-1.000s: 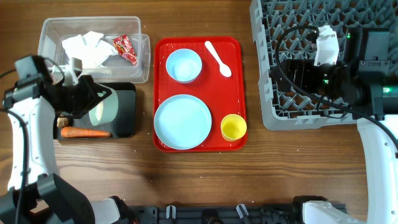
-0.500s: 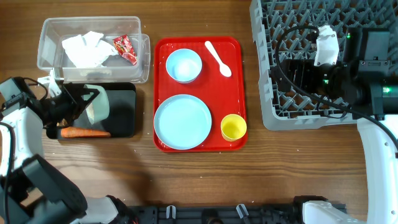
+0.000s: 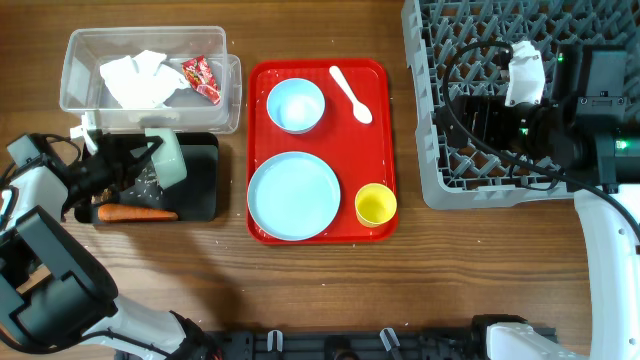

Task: Sort waste into correct bins and load items into the dishwasher rack
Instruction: 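Tip the green bowl with the left gripper to pour rice onto the black tray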

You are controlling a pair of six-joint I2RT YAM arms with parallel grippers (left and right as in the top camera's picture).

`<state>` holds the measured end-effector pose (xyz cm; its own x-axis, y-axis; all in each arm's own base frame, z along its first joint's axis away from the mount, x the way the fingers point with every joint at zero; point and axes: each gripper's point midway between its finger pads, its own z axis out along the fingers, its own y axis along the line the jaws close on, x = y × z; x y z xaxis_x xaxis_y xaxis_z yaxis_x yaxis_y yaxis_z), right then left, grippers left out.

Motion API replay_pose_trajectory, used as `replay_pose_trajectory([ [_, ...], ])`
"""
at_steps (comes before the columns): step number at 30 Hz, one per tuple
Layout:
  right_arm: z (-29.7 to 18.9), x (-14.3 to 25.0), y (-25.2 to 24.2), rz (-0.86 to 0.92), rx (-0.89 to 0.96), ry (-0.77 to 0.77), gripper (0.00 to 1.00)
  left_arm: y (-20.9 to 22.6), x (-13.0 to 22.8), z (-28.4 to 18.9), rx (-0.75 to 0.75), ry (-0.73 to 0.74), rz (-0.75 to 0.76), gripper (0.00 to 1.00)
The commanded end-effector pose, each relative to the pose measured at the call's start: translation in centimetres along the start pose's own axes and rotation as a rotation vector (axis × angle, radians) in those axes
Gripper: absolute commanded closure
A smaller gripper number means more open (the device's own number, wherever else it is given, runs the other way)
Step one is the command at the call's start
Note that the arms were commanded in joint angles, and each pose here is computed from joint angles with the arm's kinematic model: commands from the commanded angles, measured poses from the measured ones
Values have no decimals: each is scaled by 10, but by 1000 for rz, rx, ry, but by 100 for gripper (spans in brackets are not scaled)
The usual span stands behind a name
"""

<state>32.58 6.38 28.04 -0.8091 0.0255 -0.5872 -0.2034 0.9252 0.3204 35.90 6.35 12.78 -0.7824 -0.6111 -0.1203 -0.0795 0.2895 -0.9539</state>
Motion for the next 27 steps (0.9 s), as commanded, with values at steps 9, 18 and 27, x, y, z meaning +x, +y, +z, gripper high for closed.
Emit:
replay_pose_trajectory([
  [9,-1,-3,-2,9,12,-1,0,-31,-4,-23,230,-42,-42,96],
  [18,-1,-2,-2,11,12,2,0,-34,-3,-27,250,-45,-78,96],
  [27,-1,-1,-2,14,12,7,0,-40,1,-28,283,-38,-128,96],
])
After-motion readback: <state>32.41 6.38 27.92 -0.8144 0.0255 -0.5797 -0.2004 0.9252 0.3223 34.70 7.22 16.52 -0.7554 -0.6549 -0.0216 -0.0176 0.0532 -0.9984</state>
